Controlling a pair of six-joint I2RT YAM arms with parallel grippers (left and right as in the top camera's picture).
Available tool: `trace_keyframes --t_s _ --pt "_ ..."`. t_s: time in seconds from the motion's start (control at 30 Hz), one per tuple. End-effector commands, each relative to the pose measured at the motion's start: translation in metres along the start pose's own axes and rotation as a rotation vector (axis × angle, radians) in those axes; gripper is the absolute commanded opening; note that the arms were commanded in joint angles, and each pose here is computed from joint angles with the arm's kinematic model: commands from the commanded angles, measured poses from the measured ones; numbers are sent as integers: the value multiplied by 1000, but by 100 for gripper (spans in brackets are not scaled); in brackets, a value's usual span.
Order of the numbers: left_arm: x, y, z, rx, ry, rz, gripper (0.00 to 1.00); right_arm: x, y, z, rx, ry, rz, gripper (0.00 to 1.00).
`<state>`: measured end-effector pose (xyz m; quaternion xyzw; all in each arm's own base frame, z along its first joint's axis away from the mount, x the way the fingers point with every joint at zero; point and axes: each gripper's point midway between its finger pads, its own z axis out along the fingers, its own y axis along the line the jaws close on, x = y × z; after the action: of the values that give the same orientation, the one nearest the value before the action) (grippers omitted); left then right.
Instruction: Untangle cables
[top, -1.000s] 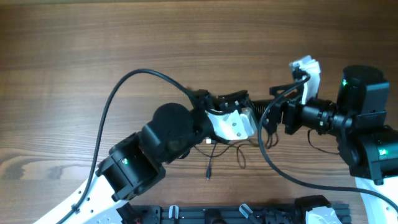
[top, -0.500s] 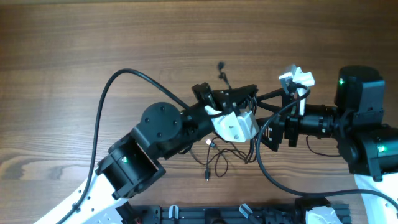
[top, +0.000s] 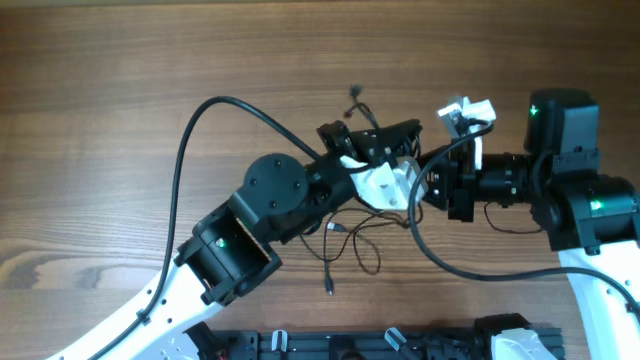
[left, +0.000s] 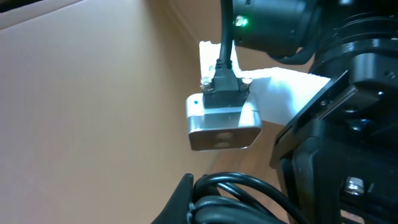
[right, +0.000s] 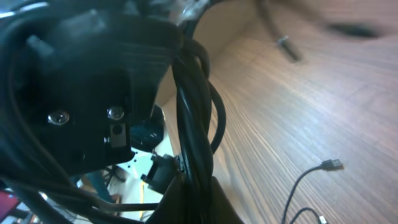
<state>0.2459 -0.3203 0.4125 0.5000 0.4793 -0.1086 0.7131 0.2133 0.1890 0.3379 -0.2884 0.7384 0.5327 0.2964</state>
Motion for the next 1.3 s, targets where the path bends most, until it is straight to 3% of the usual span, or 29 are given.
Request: trace_keyframes --t_s 0.0,0.13,0.17,0.2,0.23,0.27,0.47,0.67,0.77,0.83,1.03,1.2,1.27 --pt "-8 17 -4 -62 -16 -30 4 -3 1 1 -12 -3 1 4" --pt "-13 23 -10 -80 -26 -52 4 -3 -16 1 87 -3 52 4" --pt "-13 26 -12 -96 -23 -71 9 -3 -22 0 126 -5 76 4" --pt "-12 30 -14 -118 -14 -92 35 -3 -27 -1 154 -7 92 4" --pt "-10 37 -16 -153 1 -126 85 -4 -33 -2 191 -10 110 4" --pt "-8 43 -19 -188 13 -162 100 -4 -40 -4 228 -17 130 4" --pt "18 80 -48 -461 73 -656 100 -11 -89 -33 514 -114 286 4" --pt "45 61 -51 -447 172 -835 100 -12 -111 -48 655 -154 329 4" --pt "54 38 -46 -369 212 -1005 100 -12 -112 -50 668 -157 329 4" --pt "52 11 -31 -229 233 -1078 100 -12 -112 -50 668 -152 317 4" --pt "50 -43 0 60 275 -1144 100 -12 -102 -42 599 -119 247 4" --pt "54 -49 15 79 265 -1140 100 -8 -100 -41 590 -100 248 4" --pt "55 -48 25 76 239 -1139 94 -4 -100 -40 590 -90 261 4"
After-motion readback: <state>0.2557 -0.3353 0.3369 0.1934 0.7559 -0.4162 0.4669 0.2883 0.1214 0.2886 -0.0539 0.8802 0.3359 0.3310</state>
